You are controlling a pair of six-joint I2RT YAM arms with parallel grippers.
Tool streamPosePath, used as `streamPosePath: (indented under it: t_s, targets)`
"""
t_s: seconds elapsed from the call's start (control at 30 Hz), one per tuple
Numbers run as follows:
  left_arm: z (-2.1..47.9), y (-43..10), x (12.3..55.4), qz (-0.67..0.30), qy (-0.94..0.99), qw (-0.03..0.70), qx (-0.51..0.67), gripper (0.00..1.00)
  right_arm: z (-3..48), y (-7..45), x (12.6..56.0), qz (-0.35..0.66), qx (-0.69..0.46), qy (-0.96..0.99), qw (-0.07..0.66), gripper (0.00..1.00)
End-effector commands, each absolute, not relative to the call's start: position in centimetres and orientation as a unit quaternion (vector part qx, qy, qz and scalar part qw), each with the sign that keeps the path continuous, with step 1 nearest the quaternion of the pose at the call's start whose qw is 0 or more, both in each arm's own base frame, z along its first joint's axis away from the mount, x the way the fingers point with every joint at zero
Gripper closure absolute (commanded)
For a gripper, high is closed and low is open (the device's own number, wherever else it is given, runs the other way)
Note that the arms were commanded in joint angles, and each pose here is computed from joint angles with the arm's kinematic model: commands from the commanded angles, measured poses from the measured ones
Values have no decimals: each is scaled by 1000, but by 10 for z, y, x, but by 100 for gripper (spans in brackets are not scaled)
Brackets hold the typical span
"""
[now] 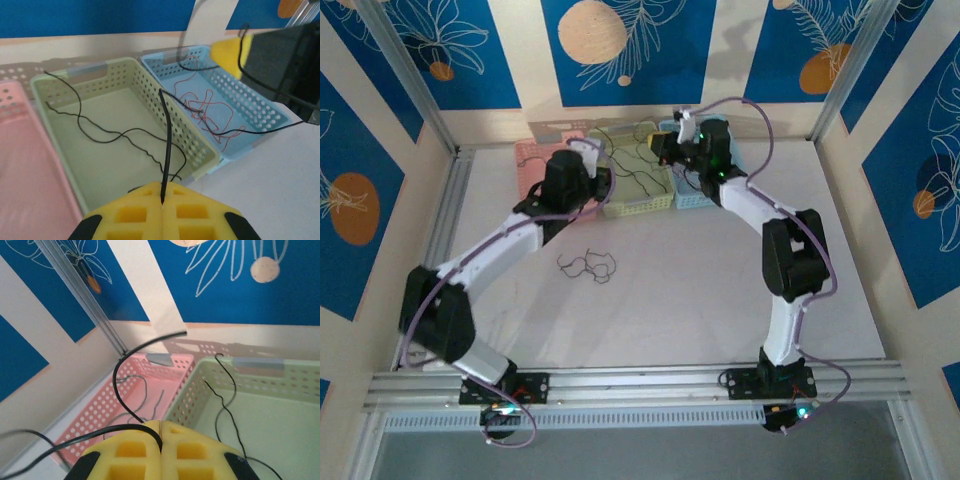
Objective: Untangle the cables
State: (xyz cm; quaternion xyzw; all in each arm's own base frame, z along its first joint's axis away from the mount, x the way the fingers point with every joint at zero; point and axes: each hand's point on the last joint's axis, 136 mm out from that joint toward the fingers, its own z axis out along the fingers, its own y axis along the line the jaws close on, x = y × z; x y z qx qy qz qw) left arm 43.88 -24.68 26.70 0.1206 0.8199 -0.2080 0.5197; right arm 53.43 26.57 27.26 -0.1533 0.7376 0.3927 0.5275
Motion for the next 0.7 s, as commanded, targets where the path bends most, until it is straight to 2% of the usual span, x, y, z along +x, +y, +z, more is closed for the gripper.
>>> streamPosePath:
  t_s: [0.0,0.2,0.3,0.37,0.43,0.53,0.67]
  targets:
    - [267,-256,468,-222,826,504,121,100,237,287,543,414,-146,782,443,100]
    - [230,-273,521,-202,850,469,129,100,209,309,583,375,-144,817,414,100]
    - [210,-277,536,-195,858,456,131,98,192,316,597,347,-161,833,399,95]
    - [196,-279,544,-189,866,443,135,96,185,317,606,334,-164,838,400,89]
    - [187,-281,548,-190,870,433,138,89,178,316,613,322,-163,842,402,79]
    - [184,-276,549,-185,873,431,133,63,173,315,616,310,-171,845,401,65]
    - [195,-271,542,-189,869,437,137,46,172,300,620,266,-166,857,409,51]
